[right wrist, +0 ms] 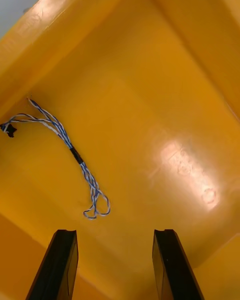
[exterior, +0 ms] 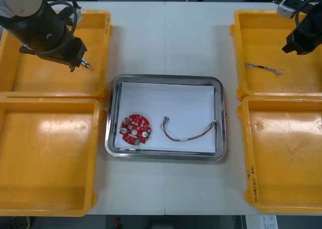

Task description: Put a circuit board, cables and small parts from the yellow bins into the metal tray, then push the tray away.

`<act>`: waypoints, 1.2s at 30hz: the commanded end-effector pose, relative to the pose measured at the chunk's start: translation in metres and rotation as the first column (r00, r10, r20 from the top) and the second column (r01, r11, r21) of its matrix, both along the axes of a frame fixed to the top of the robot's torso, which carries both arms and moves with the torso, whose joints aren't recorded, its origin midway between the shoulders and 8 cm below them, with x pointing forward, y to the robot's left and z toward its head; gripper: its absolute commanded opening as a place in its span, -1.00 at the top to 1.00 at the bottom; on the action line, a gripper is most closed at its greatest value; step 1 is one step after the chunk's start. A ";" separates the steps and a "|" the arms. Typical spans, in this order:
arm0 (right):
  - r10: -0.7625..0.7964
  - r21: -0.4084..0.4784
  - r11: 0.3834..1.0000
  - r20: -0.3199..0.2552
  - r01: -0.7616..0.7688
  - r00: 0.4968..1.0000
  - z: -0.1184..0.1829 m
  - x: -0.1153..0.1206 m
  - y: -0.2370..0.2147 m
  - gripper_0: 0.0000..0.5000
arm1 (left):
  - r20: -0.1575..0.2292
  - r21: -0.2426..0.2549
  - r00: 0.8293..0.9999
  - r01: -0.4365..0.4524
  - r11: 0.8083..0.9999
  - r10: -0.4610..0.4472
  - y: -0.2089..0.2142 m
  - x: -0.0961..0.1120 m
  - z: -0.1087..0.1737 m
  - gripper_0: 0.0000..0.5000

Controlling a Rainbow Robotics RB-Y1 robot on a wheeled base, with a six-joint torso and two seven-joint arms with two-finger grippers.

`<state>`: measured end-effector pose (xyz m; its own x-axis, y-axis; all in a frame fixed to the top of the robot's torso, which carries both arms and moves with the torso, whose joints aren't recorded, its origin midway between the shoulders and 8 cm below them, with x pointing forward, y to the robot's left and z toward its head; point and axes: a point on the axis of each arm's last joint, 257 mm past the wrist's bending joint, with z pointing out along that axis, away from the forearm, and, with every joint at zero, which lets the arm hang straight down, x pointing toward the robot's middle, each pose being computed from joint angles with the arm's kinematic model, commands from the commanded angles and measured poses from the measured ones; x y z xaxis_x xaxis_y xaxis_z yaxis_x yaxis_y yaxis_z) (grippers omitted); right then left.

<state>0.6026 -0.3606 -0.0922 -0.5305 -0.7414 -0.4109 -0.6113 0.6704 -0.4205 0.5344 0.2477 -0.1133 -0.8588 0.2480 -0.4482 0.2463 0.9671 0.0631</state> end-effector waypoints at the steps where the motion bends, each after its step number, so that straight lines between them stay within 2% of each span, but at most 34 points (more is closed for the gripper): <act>1: 0.019 0.019 1.000 0.087 -0.020 0.996 0.029 0.019 -0.011 -0.73 | 0.064 -0.067 0.998 0.001 0.998 0.003 -0.047 -0.001 0.035 1.00; 4: 0.030 0.045 0.998 0.085 -0.034 0.996 0.015 0.026 -0.008 -0.73 | 0.054 -0.077 0.999 0.003 0.997 0.001 -0.067 -0.008 0.031 1.00; 8: 0.042 0.092 0.995 0.070 -0.048 0.997 -0.007 0.031 0.000 -0.73 | 0.044 -0.066 0.999 0.003 0.998 0.000 -0.092 -0.018 0.020 1.00; 17: 0.046 0.088 0.995 0.085 -0.053 0.995 -0.036 0.047 0.010 -0.73 | 0.002 -0.066 1.000 0.026 0.997 -0.026 -0.135 -0.037 -0.010 1.00; 24: 0.042 0.093 0.994 0.099 -0.051 0.994 -0.049 0.054 0.014 -0.73 | -0.021 -0.061 0.999 0.041 0.997 -0.042 -0.151 -0.037 -0.035 1.00; 28: 0.058 0.078 0.995 0.087 -0.065 0.994 -0.055 0.054 0.021 -0.74 | -0.035 -0.058 0.999 0.037 0.998 -0.039 -0.154 -0.034 -0.051 0.99; 36: 0.069 0.108 0.991 0.070 -0.076 0.995 -0.073 0.049 0.031 -0.73 | -0.066 -0.044 0.998 0.022 0.999 -0.025 -0.154 -0.028 -0.085 1.00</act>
<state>0.6413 -0.3451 -0.1814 -0.4966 -0.7018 -0.5107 -0.6218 0.6982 -0.3548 0.4998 0.1191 -0.2087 -0.9075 0.2013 -0.3686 0.2155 0.9765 0.0029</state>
